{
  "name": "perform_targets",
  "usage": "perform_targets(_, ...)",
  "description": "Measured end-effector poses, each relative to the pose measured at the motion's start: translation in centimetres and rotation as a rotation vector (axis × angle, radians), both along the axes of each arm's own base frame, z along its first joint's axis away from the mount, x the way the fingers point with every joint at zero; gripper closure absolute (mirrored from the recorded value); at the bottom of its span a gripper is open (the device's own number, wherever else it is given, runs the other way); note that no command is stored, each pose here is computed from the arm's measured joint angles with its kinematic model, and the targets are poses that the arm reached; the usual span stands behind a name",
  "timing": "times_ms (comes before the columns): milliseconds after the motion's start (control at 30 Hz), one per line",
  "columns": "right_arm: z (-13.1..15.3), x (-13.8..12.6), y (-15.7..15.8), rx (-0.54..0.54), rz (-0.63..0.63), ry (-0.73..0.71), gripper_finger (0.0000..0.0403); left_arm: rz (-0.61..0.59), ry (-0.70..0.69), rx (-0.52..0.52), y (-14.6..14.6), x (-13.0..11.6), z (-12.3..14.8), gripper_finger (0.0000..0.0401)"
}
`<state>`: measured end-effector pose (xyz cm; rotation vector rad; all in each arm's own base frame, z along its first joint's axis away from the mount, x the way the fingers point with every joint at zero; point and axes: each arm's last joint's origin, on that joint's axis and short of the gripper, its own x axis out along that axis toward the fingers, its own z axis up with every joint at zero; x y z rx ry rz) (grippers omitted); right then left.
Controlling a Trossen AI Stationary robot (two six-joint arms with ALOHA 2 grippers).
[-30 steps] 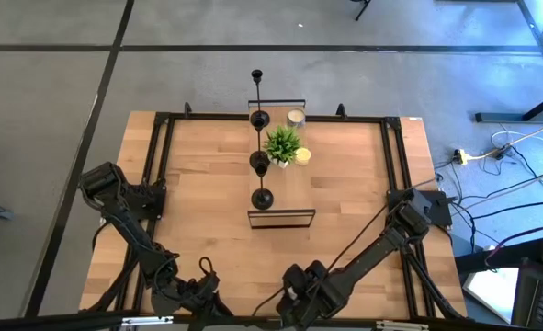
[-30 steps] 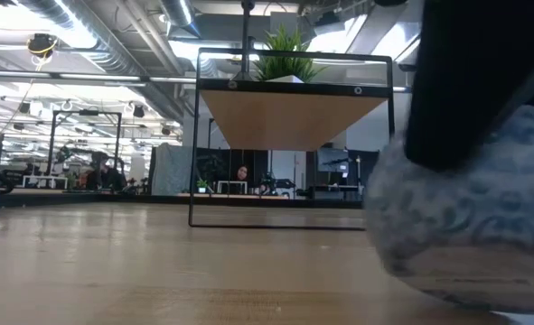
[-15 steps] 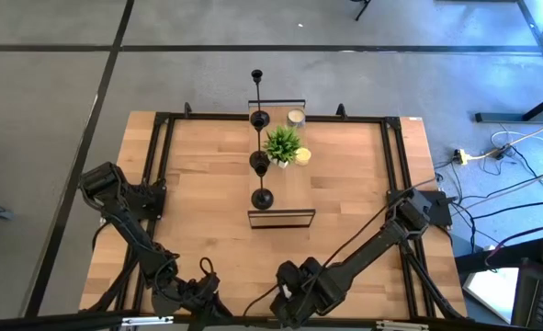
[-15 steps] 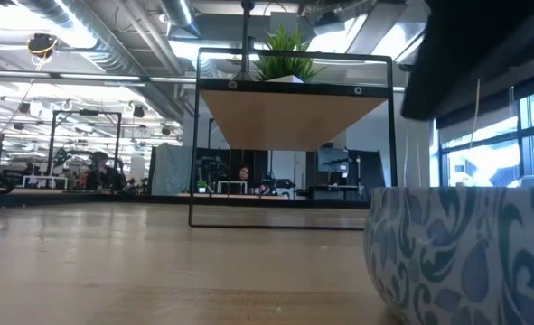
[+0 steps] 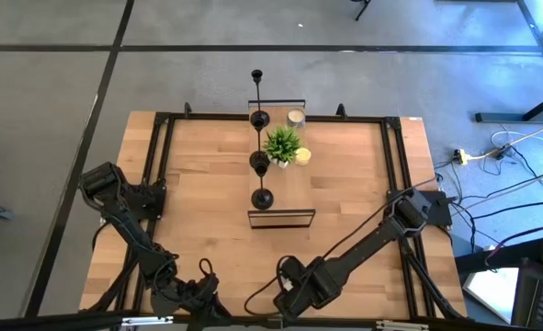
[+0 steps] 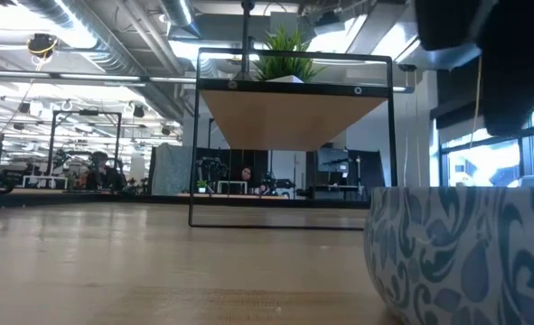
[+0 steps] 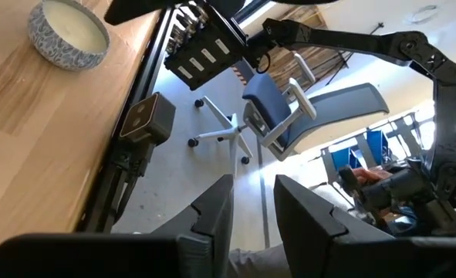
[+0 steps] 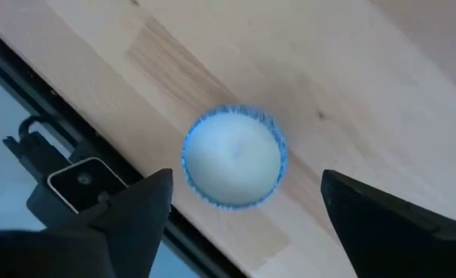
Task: Pick & Place candle stick holders
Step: Put the blue scented candle on the shelf
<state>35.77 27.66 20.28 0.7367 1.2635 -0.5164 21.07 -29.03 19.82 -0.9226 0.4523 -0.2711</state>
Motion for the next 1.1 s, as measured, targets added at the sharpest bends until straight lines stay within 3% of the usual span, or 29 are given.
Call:
perform_targets(367,0.0,0.3,-0.2,0.061,-0.044,0.03,0.0027,-0.019,-0.011,0.023,-0.3,-0.4,0.0,0.0311)
perform_targets(633,0.0,0.5,-0.5,0.026,-0.055,0.001,0.0024,-0.032,-0.016,0.032,-0.5,-0.7,0.0,0.0311)
perform_targets(1100,-1.1,1.5,-0.6,0.104,-0.087,0.033,0.0024,-0.034,-0.027,0.056,-0.5,-0.7,0.0,0.0311)
